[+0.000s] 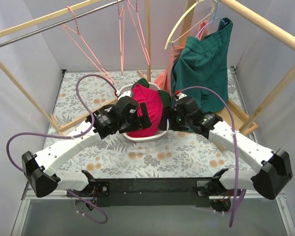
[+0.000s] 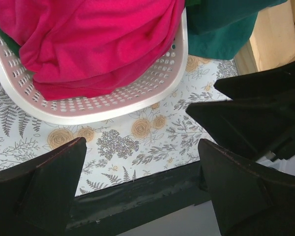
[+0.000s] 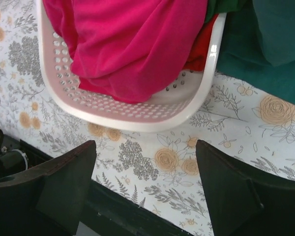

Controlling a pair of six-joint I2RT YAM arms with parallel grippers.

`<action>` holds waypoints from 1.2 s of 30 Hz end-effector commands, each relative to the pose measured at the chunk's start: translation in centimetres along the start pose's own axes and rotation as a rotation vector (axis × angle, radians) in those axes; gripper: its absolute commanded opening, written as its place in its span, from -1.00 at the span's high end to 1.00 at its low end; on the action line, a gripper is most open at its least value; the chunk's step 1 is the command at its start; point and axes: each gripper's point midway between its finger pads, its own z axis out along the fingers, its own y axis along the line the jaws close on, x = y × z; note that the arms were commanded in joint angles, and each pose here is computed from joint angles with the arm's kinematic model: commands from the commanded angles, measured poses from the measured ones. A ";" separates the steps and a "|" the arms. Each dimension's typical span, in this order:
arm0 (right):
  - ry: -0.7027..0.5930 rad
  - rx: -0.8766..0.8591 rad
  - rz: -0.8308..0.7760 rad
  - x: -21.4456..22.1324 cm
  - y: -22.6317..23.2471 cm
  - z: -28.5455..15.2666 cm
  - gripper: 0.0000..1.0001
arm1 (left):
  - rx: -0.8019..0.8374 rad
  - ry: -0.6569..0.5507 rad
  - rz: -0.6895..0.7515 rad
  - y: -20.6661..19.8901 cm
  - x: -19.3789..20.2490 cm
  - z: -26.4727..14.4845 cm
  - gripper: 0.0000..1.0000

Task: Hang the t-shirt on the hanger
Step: Pick up the T-shirt and place it in the bin.

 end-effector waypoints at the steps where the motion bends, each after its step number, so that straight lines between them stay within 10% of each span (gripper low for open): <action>1: -0.106 -0.015 0.053 -4.1 2.6 1.7 -0.62 | -0.047 -0.018 -0.030 1.6 0.1 -0.7 -0.96; 12: -0.055 0.147 0.181 -3.8 2.4 10.6 0.03 | -0.062 -0.032 -0.057 2.5 0.0 -2.6 -0.96; 16: -0.067 0.111 0.171 -5.6 4.6 9.6 0.97 | -0.126 -0.039 -0.065 3.2 -0.5 -2.9 -0.97; 30: -0.404 -0.233 -0.082 -17.0 14.6 -10.7 0.97 | -0.101 -0.173 -0.088 1.6 -4.6 -6.0 -0.96; 36: -0.437 -0.321 -0.138 -15.3 14.5 -16.9 0.97 | -0.023 -0.252 -0.104 0.0 -6.9 -8.0 -0.96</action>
